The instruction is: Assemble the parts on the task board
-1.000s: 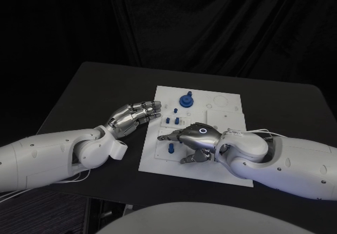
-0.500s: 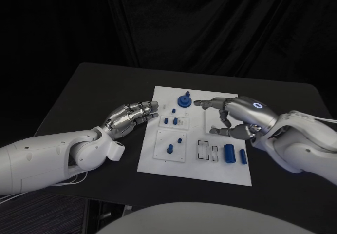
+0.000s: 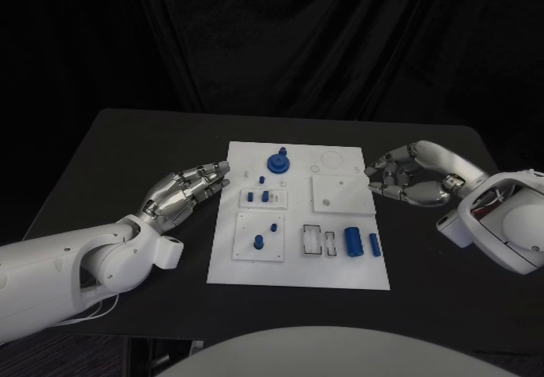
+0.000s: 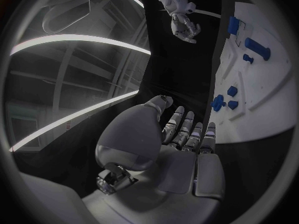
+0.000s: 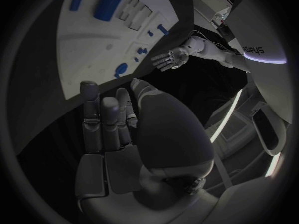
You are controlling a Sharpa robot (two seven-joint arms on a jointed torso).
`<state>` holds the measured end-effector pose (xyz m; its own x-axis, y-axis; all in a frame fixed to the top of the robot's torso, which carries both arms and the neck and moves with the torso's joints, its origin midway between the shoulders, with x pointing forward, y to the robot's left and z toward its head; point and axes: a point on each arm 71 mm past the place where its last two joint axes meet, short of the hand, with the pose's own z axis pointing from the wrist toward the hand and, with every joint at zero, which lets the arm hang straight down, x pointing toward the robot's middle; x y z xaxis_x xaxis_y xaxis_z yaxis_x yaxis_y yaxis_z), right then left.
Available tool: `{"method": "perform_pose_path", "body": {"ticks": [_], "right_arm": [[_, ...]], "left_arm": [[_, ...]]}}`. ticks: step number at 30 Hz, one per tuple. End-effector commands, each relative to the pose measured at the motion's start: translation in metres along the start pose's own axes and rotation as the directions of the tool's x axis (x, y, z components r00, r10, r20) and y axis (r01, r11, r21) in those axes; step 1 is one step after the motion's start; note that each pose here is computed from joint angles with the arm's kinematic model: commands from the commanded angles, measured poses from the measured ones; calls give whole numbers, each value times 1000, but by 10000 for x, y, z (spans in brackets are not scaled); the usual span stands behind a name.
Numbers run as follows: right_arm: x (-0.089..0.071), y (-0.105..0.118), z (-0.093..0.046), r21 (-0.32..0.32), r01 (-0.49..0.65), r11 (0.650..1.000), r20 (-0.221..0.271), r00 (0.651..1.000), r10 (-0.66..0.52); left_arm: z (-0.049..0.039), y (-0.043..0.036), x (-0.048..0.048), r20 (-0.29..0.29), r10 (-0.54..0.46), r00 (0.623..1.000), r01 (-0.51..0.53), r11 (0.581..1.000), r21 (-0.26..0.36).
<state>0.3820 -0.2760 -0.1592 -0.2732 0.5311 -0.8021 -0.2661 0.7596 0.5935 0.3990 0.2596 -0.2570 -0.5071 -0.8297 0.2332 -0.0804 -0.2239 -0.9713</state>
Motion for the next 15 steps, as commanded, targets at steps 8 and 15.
{"method": "perform_pose_path", "body": {"ticks": [8, 15], "right_arm": [[216, -319, -168, 307, 333, 892, -161, 941, -296], [375, -286, -205, 304, 453, 838, -221, 889, -401]], "left_arm": [[27, -139, -43, 49, -44, 998, 34, 982, 187], [57, -129, -18, 29, -63, 998, 56, 980, 193]]}}
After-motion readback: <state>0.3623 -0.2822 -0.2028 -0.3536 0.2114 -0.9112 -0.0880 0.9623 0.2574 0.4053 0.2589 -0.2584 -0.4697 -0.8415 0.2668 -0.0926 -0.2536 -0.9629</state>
